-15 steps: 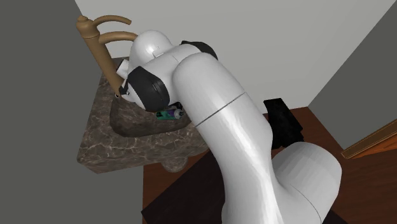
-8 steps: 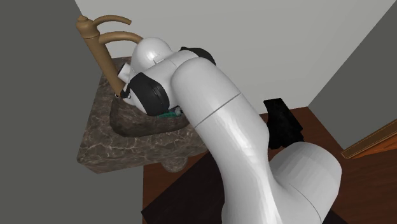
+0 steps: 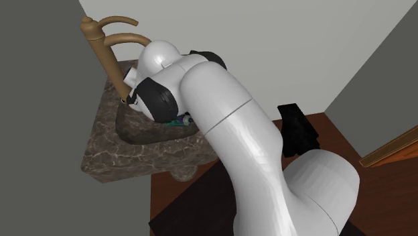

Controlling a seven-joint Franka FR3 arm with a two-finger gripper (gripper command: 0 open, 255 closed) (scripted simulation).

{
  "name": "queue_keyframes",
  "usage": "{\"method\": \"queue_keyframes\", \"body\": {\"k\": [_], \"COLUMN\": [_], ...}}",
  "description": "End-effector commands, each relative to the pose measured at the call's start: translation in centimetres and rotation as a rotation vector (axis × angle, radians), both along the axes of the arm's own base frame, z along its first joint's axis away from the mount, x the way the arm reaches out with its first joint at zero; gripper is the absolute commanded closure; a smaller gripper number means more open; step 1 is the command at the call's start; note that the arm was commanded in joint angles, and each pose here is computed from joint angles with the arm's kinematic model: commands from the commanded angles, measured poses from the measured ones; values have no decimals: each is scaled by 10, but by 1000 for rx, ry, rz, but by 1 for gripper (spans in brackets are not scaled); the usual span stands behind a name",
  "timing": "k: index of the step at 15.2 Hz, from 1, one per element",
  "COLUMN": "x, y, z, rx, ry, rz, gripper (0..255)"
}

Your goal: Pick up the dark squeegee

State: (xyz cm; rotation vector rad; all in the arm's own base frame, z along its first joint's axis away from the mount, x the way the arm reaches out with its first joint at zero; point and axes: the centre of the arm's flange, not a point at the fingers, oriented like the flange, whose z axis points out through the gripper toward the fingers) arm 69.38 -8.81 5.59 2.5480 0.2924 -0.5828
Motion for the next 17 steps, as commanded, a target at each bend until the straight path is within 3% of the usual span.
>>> {"method": "queue_keyframes", "body": {"k": [1,17], "x": [-2,-2], "y": [-5,-5], "z": [4,79], "rx": [-2,-2], "ry": [6,6], "rz": [-3,-3], "gripper": [255,255]}}
